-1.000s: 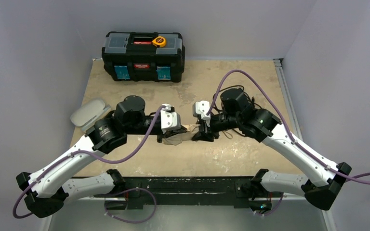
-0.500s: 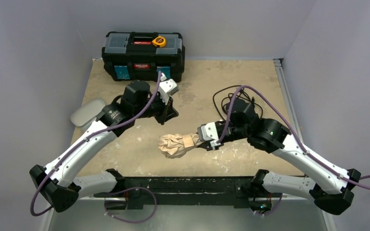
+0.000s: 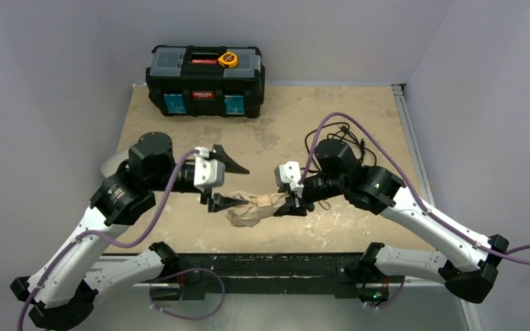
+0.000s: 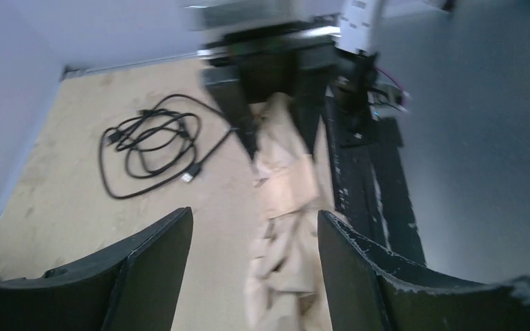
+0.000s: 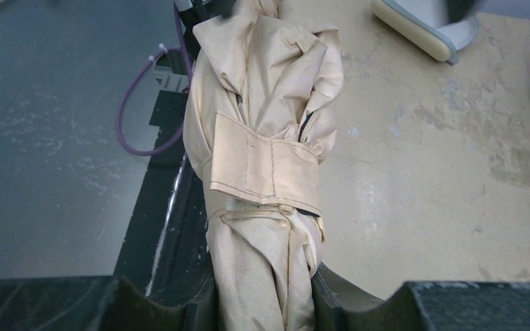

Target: Open the umbrella

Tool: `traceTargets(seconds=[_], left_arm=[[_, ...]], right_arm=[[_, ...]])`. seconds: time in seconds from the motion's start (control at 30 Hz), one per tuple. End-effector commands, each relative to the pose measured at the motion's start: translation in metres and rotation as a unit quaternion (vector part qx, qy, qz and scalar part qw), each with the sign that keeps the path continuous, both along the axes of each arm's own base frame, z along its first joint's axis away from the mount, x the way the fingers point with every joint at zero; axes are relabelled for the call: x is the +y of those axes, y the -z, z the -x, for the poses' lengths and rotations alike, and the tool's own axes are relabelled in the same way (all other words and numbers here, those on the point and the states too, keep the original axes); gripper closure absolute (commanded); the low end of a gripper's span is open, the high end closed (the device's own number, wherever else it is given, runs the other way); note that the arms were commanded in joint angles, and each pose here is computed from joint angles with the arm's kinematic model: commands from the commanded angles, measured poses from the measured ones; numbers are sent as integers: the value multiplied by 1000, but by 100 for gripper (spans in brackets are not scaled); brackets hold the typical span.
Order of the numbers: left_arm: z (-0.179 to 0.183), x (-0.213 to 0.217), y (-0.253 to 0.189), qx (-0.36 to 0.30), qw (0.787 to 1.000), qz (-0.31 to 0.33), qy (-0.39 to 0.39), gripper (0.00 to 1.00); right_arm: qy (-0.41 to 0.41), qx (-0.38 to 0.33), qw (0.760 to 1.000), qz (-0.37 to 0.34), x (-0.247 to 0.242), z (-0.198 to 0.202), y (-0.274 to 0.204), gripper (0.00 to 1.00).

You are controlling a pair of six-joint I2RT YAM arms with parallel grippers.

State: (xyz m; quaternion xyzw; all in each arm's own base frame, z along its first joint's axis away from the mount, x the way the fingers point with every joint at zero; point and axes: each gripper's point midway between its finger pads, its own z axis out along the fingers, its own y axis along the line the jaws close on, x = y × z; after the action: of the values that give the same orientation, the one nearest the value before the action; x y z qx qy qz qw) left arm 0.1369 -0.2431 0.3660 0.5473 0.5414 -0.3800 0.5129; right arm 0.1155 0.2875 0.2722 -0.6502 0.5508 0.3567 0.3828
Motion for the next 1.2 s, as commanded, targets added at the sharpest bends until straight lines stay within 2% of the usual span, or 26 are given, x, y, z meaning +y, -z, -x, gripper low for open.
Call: traceTargets(seconds=[0.0,0.23,0.4,0.47,0.57,0.6,0.73,0.83,0.9,1.0,1.1,1.17], left_arm=[[44,-12,33,-42,991,-57,115,35],[17,-40,22,-5,998,-31,54,47],[16,-49,25,6,998,-36,58,59],[15,-50,30,13,998,-43,52,71],[15,-48,39,22,997,-54,50,97],[16,-47,41,27,997,-57,49,100],[6,-44,44,76,996,-50,12,100],[-25,-38,54,136,988,-48,-60,100],[-59,-26,65,164,975,-54,-142,100],[-104,-2,83,204,941,-61,-262,100],[-113,3,102,234,925,-84,-286,100],[-102,-1,112,264,924,-99,-260,100]], right_arm=[[-7,24,998,-58,14,2,-29,100],[-13,13,998,-57,12,3,-31,100],[-15,5,998,-61,12,2,-33,100],[-17,0,998,-64,12,2,-34,100],[-14,-8,998,-65,10,1,-35,100],[-15,-10,998,-66,10,2,-35,100],[-14,-49,997,-59,4,-3,-33,100],[-16,-80,994,-68,2,-6,-36,100],[-34,-105,991,-71,0,-4,-38,100],[-57,-134,987,-73,-1,-2,-40,100],[-57,-154,983,-84,0,-4,-47,100],[-29,-143,983,-111,5,-10,-58,100]])
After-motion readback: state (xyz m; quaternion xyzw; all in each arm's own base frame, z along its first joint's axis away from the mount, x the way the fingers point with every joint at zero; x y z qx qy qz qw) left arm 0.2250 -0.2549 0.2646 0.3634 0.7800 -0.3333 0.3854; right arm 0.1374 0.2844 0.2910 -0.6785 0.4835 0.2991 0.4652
